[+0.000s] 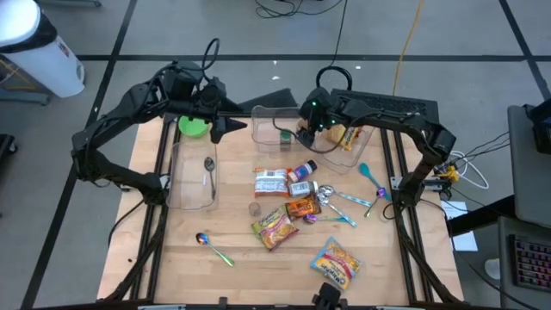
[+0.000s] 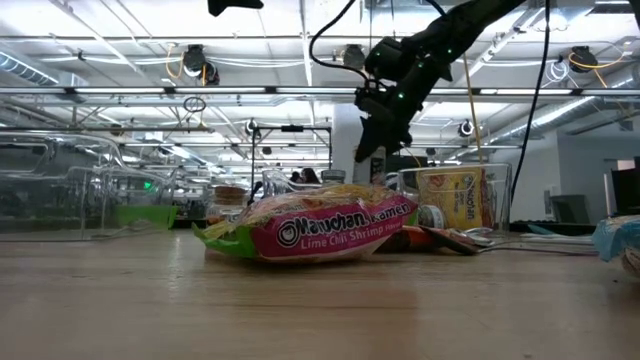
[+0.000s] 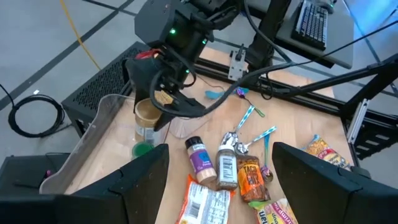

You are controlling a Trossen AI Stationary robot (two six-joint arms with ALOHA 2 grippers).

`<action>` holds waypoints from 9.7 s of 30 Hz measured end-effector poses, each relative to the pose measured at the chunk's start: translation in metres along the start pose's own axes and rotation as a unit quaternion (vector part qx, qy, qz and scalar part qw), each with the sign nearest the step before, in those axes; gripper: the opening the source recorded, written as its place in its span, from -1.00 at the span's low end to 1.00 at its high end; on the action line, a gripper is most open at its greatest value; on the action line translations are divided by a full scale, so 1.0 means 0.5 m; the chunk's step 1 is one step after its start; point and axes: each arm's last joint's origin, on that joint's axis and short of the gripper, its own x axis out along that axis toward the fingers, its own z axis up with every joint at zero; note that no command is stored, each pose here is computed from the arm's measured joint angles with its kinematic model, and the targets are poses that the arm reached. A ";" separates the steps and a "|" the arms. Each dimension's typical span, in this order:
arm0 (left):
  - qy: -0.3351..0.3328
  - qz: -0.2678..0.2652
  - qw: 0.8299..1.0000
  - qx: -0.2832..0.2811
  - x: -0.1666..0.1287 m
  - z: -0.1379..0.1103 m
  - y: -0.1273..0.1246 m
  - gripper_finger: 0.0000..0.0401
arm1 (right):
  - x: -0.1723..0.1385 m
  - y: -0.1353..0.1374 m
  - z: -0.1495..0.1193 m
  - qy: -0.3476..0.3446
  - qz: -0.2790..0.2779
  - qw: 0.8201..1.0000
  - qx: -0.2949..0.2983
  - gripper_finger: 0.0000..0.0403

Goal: Pick & Place Food Item
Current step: Put the gold spice bottle into the middle transparent bin, then put the left violet spoon into the left transparent bin

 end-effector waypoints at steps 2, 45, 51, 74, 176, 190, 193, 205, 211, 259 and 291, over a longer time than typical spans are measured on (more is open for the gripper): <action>0.000 0.000 1.000 0.000 0.000 0.000 0.000 0.47 | 0.000 -0.003 -0.002 0.004 -0.011 1.000 0.028 0.33; 0.001 0.000 1.000 0.024 0.000 0.000 0.000 0.47 | 0.031 0.031 -0.015 0.032 -0.073 0.993 0.086 0.33; 0.001 0.000 1.000 0.022 0.000 0.000 0.000 0.47 | 0.044 0.039 -0.016 0.030 -0.080 0.993 0.077 0.33; 0.001 0.003 1.000 0.011 0.000 0.000 0.000 0.47 | 0.057 0.051 -0.018 0.034 -0.074 0.995 0.058 0.32; -0.010 0.005 1.000 0.003 -0.020 0.000 -0.005 0.47 | -0.160 0.077 0.042 -0.209 0.004 0.978 0.022 0.61; -0.111 0.017 0.994 -0.015 -0.177 -0.077 -0.042 0.47 | -0.178 0.130 0.038 -0.299 0.093 0.946 0.085 0.59; -0.147 0.008 0.988 -0.041 -0.184 -0.115 -0.045 0.47 | -0.162 0.149 0.020 -0.338 0.122 0.928 0.098 0.59; -0.183 -0.092 0.965 -0.165 -0.110 -0.253 -0.051 0.47 | -0.142 0.190 -0.057 -0.454 0.250 0.835 0.185 0.59; -0.178 -0.136 0.955 -0.193 -0.008 -0.293 -0.047 0.47 | -0.150 0.219 -0.053 -0.455 0.253 0.837 0.169 0.59; 0.252 0.166 0.714 -0.632 0.057 -0.562 -0.457 0.46 | -0.242 0.343 -0.075 -0.316 0.282 0.899 -0.111 0.59; 0.291 0.414 0.662 -0.553 0.188 -0.516 -0.500 0.47 | -0.243 0.356 -0.087 -0.291 0.325 0.890 -0.131 0.59</action>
